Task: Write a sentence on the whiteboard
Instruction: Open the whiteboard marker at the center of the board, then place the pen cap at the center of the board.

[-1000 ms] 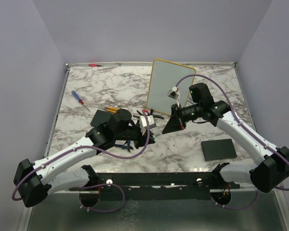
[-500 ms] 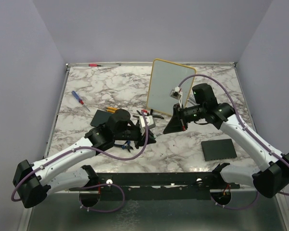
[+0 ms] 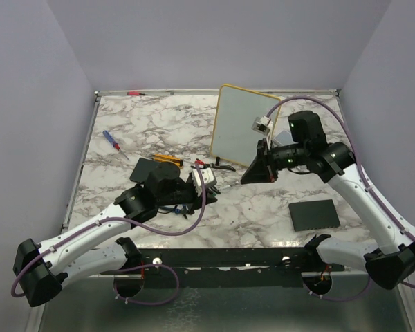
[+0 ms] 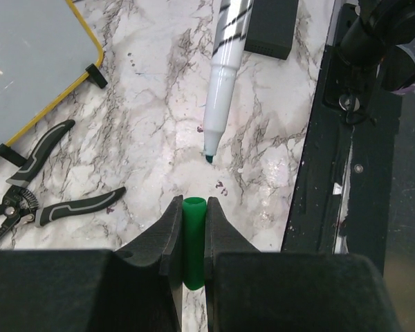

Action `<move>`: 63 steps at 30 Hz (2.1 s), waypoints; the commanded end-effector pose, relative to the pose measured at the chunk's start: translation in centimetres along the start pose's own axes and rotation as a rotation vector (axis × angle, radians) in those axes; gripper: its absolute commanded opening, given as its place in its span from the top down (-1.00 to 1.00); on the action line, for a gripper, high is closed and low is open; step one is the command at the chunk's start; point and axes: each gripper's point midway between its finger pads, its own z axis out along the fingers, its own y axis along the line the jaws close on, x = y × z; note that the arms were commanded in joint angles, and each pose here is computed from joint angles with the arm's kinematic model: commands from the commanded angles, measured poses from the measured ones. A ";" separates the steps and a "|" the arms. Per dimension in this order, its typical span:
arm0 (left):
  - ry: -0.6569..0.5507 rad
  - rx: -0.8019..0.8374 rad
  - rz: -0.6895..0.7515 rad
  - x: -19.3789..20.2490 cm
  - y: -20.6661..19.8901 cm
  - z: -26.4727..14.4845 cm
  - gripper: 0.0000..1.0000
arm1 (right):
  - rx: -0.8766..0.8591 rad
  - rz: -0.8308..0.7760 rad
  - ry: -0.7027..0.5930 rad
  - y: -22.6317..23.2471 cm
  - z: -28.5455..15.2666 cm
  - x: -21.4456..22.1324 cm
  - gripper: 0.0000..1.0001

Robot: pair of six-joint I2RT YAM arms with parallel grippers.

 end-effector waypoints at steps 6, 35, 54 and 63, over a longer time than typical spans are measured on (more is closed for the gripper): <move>0.026 -0.189 0.026 0.6 2.9 -1.6 1.00 | 0.331 -0.018 -0.012 -2.2 -3.8 -0.5 0.99; 0.112 -0.593 -0.619 11.5 4.4 3.5 1.00 | 0.933 0.074 -0.680 -11.5 -10.3 -3.1 0.99; 0.246 -0.621 -0.570 15.1 4.4 5.7 0.57 | 0.930 0.125 -0.642 -12.9 -8.9 -0.8 0.99; 0.190 -0.636 -0.571 13.9 4.8 5.2 0.08 | 0.941 0.127 -0.643 -12.8 -9.2 -0.5 0.99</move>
